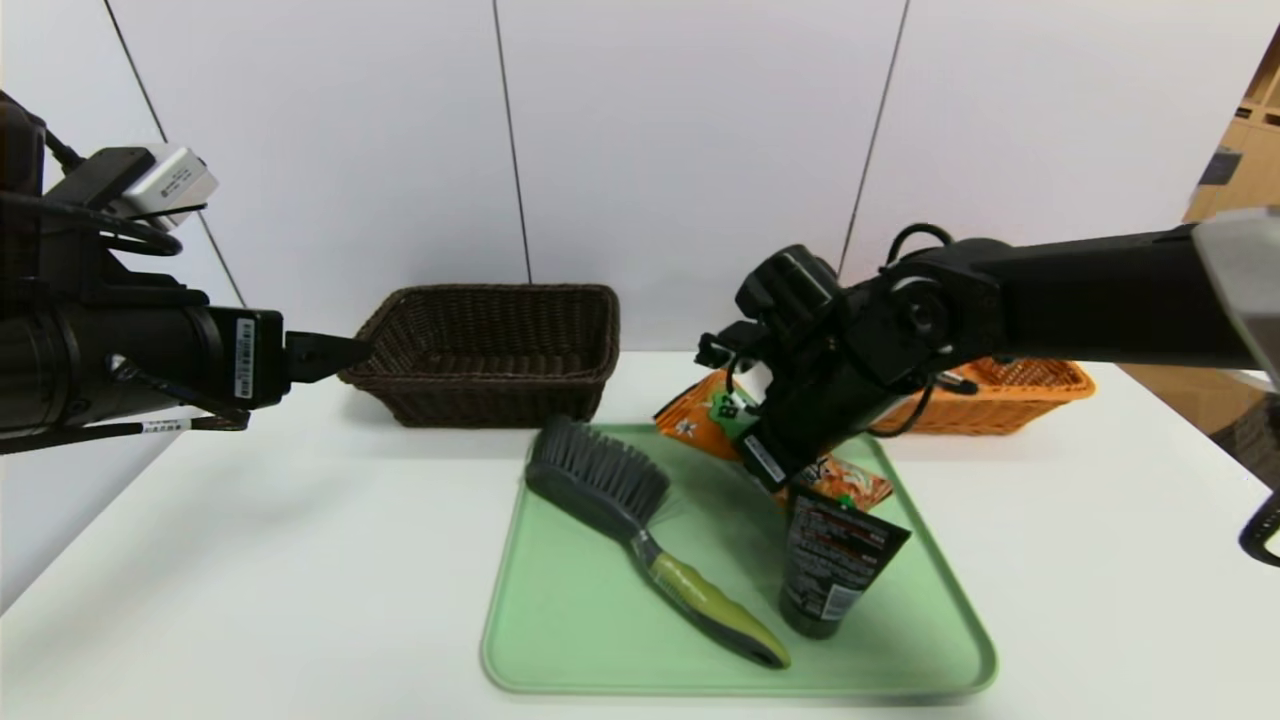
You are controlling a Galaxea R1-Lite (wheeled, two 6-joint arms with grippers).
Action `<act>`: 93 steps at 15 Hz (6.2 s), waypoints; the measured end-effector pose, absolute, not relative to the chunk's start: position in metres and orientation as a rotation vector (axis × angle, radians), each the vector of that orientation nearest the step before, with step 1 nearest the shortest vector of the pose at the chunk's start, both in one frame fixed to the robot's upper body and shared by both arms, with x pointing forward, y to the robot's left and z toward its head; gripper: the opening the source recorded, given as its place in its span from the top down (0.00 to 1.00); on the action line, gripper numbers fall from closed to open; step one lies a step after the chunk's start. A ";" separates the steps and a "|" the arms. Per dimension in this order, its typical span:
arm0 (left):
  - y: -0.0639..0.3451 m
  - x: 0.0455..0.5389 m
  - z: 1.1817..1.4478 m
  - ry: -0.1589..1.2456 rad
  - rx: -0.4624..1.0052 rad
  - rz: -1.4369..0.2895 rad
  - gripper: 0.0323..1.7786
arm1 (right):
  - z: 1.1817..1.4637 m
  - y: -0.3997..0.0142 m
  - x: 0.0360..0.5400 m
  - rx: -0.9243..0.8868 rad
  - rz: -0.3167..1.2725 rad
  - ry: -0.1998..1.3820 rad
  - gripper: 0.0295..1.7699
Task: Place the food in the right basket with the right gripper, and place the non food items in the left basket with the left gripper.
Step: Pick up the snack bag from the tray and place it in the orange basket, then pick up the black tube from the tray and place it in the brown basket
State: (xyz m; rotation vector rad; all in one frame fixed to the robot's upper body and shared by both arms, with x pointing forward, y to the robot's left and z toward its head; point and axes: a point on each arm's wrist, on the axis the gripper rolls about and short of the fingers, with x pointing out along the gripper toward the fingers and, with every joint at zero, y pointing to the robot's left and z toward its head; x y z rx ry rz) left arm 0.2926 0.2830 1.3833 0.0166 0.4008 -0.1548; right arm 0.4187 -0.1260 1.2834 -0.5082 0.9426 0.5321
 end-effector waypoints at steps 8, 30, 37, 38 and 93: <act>0.281 0.291 1.381 0.407 0.015 -0.166 0.05 | 1.317 -0.131 0.397 -0.431 0.530 0.824 0.79; 0.267 0.288 1.375 0.428 0.035 -0.229 0.05 | 1.416 -0.276 0.440 -0.227 0.011 0.334 0.79; 0.267 0.288 1.374 0.436 0.037 -0.228 0.05 | 1.379 -0.296 0.493 -0.205 -0.026 0.386 0.79; 0.267 0.288 1.373 0.437 0.037 -0.228 0.05 | 1.373 -0.295 0.499 -0.205 -0.027 0.389 0.79; 0.072 0.352 1.237 0.282 -0.024 -1.273 0.05 | 1.424 -0.330 0.170 -0.035 0.065 0.070 0.04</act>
